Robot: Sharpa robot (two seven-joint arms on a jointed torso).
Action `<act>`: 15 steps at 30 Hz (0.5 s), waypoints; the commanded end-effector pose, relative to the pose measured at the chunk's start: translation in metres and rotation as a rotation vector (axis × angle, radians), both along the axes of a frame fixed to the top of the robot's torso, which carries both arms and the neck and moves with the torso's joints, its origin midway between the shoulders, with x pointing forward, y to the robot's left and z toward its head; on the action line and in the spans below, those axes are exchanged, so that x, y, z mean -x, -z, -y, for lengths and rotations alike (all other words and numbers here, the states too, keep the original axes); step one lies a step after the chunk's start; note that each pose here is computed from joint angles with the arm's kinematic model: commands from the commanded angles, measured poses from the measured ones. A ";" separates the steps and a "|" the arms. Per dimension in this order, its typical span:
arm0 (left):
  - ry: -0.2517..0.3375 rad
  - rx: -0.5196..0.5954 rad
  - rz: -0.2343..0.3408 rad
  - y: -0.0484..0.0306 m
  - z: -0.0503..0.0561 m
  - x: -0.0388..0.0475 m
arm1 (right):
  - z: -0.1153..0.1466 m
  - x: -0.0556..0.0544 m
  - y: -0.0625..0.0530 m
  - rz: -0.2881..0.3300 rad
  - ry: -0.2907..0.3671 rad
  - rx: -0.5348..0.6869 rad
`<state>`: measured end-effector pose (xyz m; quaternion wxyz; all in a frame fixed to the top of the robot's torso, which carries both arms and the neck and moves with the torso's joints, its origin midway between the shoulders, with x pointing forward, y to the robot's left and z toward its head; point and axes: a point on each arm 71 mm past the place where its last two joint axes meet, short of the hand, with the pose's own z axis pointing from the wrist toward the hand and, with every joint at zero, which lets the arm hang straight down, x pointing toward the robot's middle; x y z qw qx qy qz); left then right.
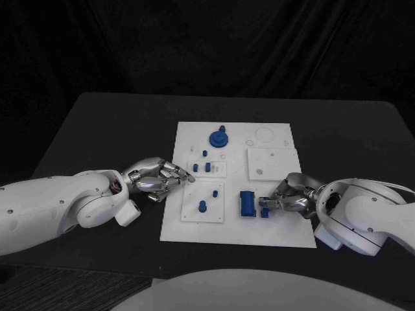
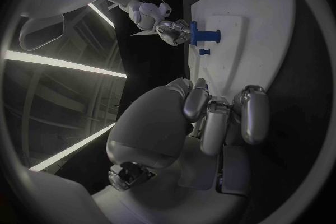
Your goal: Assemble the parts on the task board
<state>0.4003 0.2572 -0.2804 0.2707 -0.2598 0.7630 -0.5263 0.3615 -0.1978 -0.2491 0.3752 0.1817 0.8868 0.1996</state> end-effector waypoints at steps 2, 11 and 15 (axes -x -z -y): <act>0.012 0.014 -0.010 0.0000 0.002 0.0010 | 0.000 0.001 0.002 -0.011 -0.037 0.053; 0.016 0.013 -0.014 0.0005 0.003 0.0009 | 0.000 0.001 0.002 -0.007 -0.050 0.071; 0.018 0.013 -0.015 0.0007 0.003 0.0009 | -0.001 0.000 0.002 0.007 -0.054 0.072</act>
